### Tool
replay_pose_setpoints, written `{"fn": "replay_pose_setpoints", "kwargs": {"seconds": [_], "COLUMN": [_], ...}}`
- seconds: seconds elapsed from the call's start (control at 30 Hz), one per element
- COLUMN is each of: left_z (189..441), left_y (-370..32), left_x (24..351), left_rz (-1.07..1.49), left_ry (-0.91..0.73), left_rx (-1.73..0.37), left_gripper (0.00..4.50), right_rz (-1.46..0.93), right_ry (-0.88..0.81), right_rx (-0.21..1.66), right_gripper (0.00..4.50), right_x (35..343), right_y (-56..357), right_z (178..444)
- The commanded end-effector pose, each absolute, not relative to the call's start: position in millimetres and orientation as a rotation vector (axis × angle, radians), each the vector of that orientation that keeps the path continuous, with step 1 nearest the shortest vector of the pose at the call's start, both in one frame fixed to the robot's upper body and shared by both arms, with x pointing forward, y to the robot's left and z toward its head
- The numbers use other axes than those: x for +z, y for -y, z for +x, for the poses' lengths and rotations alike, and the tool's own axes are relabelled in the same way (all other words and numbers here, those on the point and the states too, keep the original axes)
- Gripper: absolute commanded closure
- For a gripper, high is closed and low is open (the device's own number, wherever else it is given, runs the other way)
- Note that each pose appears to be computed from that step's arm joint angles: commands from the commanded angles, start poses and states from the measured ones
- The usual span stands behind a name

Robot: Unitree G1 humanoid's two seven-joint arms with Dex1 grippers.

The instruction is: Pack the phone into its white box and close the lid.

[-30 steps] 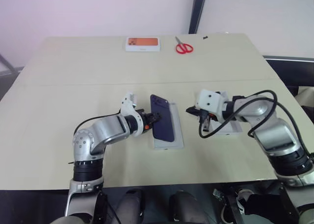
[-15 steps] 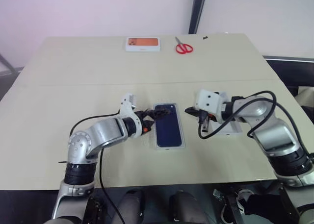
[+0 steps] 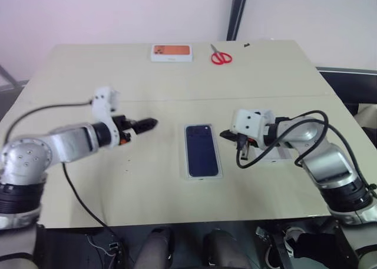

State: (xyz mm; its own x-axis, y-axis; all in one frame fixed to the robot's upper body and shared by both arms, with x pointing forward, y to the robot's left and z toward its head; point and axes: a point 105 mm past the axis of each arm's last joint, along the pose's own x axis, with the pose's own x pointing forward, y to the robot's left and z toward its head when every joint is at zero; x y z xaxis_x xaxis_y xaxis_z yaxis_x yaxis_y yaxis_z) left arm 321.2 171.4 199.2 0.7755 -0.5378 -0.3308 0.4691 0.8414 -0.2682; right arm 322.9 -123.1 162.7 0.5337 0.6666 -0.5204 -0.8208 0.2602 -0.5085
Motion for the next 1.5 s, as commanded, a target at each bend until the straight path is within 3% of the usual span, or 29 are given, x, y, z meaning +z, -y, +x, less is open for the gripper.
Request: {"fn": "replay_pose_setpoints", "kwargs": {"seconds": [0.03,0.2,0.33,0.43,0.7,1.13,1.5], "left_z": [324,332,342,334,317,310,308], "left_y": [-168,-157,-135,-106,-59,-7,10], "left_x": [197,173,157,147,116,109,110], "left_rz": [0.069,0.402,0.522,0.575,0.62,0.547,0.507], "left_ry": [-0.382,-0.429,-0.467,-0.498,-0.56,-0.526,-0.512], "left_rx": [-0.632,-0.792,-0.926,-1.09,-1.255,-1.284,-1.308], "left_gripper": [1.89,4.46,4.46,4.46,4.46,4.46,4.46], "right_rz": [-0.91,-0.986,-1.038,-1.046,-1.075,-1.086,-1.106], "right_ry": [-0.22,-0.259,-0.277,-0.279,-0.291,-0.345,-0.388], "right_rx": [1.016,1.044,1.056,1.061,1.086,1.082,1.021], "right_gripper": [4.5,4.5,4.5,4.5,4.5,4.5,4.5], "right_x": [162,148,139,136,126,131,136], "right_y": [129,133,133,130,124,141,161], "right_z": [324,320,317,316,308,294,296]}}
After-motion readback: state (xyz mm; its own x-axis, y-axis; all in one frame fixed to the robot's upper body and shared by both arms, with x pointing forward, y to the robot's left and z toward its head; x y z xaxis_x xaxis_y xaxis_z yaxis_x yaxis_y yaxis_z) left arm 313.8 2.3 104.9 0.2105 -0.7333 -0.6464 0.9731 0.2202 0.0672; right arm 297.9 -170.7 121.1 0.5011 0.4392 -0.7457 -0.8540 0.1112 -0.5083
